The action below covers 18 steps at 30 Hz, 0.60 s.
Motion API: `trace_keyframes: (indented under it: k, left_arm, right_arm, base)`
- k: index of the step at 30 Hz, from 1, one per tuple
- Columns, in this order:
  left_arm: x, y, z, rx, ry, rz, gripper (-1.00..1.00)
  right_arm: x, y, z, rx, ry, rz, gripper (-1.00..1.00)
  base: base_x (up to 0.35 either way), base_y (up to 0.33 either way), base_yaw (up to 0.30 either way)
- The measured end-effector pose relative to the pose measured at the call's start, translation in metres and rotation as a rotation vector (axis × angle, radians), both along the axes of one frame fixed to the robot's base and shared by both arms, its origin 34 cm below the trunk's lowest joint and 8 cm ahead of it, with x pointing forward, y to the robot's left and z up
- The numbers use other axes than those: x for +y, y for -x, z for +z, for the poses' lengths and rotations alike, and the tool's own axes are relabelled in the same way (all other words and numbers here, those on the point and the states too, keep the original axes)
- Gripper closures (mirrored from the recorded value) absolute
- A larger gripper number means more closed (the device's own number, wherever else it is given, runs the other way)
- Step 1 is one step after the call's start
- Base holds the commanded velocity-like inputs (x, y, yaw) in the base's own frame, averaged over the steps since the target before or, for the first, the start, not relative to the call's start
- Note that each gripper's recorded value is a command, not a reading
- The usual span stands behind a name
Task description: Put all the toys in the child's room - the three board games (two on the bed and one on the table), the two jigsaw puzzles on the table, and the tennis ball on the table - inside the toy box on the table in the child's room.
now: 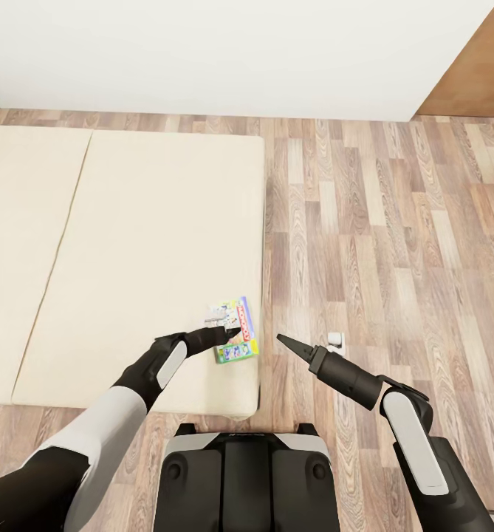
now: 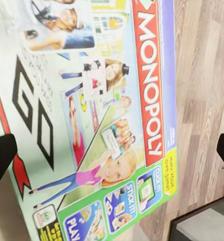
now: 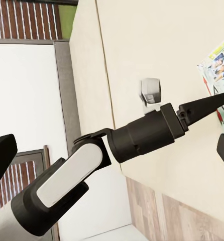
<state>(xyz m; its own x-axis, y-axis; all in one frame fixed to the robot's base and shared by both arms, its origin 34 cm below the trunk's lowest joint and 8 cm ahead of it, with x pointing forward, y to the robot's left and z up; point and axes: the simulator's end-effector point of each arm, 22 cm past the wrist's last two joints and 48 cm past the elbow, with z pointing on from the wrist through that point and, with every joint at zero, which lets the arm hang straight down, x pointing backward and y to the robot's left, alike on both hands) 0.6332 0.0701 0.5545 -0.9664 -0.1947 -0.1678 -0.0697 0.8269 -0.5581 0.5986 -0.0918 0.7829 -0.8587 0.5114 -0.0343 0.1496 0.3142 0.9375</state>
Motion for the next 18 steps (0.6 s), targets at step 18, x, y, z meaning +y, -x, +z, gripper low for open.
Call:
trace_keyframes:
  k: [18]
  left_arm:
    - [-0.0022,0.0005,0.0006,0.003,0.009,0.002,-1.00]
  right_arm:
    - [-0.0001,-0.0001,-0.0003,0.000,0.000,0.000,-1.00]
  base:
    - [0.000,0.000,0.000]
